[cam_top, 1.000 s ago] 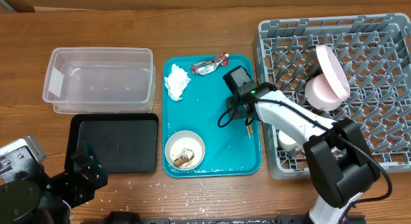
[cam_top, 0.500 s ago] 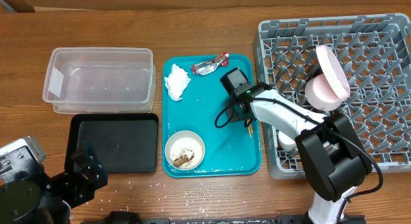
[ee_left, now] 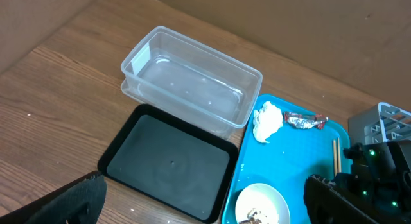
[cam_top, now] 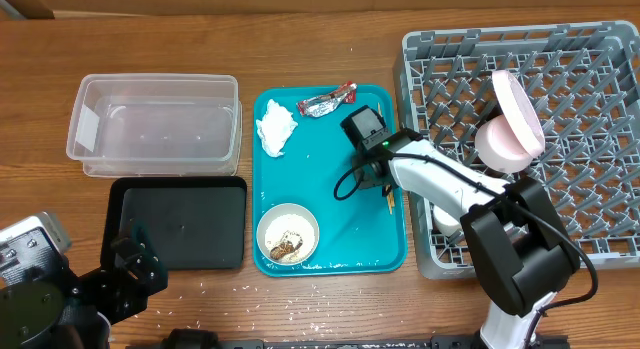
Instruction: Sort waste into correct bins and load items into the dishwasher
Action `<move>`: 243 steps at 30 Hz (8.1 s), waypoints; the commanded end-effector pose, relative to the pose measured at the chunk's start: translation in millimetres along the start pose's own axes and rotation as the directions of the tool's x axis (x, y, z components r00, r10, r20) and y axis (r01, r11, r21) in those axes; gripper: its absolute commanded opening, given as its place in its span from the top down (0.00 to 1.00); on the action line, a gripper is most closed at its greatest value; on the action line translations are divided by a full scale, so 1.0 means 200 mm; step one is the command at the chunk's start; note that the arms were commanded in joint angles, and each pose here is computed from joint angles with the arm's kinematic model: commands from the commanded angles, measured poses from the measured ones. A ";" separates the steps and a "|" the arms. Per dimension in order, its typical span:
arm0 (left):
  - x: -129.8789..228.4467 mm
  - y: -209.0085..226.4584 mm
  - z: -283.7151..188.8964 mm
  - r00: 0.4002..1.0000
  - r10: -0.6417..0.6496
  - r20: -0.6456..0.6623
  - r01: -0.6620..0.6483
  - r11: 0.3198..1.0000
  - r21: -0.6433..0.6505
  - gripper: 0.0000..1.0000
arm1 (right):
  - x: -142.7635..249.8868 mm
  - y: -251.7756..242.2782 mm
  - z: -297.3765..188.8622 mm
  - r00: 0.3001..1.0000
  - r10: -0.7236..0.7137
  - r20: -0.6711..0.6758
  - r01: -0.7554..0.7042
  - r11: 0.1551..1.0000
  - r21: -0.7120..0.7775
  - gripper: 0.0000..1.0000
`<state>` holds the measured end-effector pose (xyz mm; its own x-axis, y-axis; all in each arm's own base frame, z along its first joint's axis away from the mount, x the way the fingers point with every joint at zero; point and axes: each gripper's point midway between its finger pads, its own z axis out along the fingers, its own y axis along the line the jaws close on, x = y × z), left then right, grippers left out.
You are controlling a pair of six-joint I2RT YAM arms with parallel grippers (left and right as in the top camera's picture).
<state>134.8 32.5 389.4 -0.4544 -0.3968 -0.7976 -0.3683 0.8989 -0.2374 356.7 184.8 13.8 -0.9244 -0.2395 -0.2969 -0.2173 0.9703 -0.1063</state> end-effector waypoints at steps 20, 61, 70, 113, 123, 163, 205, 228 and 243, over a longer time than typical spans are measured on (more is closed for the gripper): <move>-0.01 0.02 -0.01 1.000 -0.019 0.016 0.020 1.000 -0.011 0.00 | -0.08 -0.10 -0.01 0.994 0.047 0.100 -0.048 0.999 0.009 0.76; -0.01 0.02 -0.01 1.000 -0.019 0.016 0.020 1.000 -0.011 0.00 | -0.21 -0.59 -0.37 0.974 0.215 0.076 -0.216 0.976 0.006 0.96; -0.01 0.02 -0.01 1.000 -0.019 0.016 0.020 1.000 -0.011 0.00 | -0.24 -0.10 -0.62 0.984 0.008 0.180 0.018 0.990 -0.142 0.55; -0.01 0.02 -0.01 1.000 -0.019 0.016 0.020 1.000 -0.011 0.00 | -0.22 0.02 -0.32 0.997 0.052 0.060 -0.045 0.994 -0.101 0.96; -0.01 0.02 -0.01 1.000 -0.019 0.016 0.020 1.000 -0.011 0.00 | -0.44 -0.55 -0.77 0.926 0.191 0.324 -0.199 0.980 -0.009 0.96; -0.01 0.02 -0.01 1.000 -0.019 0.016 0.020 1.000 -0.011 0.00 | 0.50 -0.79 -2.02 0.650 0.314 0.692 -0.259 0.948 -0.187 0.00; -0.01 0.02 -0.01 1.000 -0.019 0.016 0.020 1.000 -0.011 0.00 | 0.49 -0.85 -0.91 0.219 0.347 0.912 -0.338 0.904 -0.262 0.00; 0.68 -1.08 1.60 0.731 0.549 -0.406 -0.457 0.835 0.306 0.00 | 0.49 -0.85 -0.91 0.219 0.347 0.912 -0.338 0.904 -0.262 0.00; 1.00 -1.38 2.25 0.686 0.711 -0.154 -0.629 0.686 0.365 0.48 | 0.49 -0.85 -0.91 0.219 0.347 0.912 -0.338 0.904 -0.262 0.00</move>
<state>507.7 -207.5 51.5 -0.7090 0.3133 -0.6318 0.2971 0.9452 0.1353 245.8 1.8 176.8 0.0049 0.2494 -0.9684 0.0407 0.9675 0.2494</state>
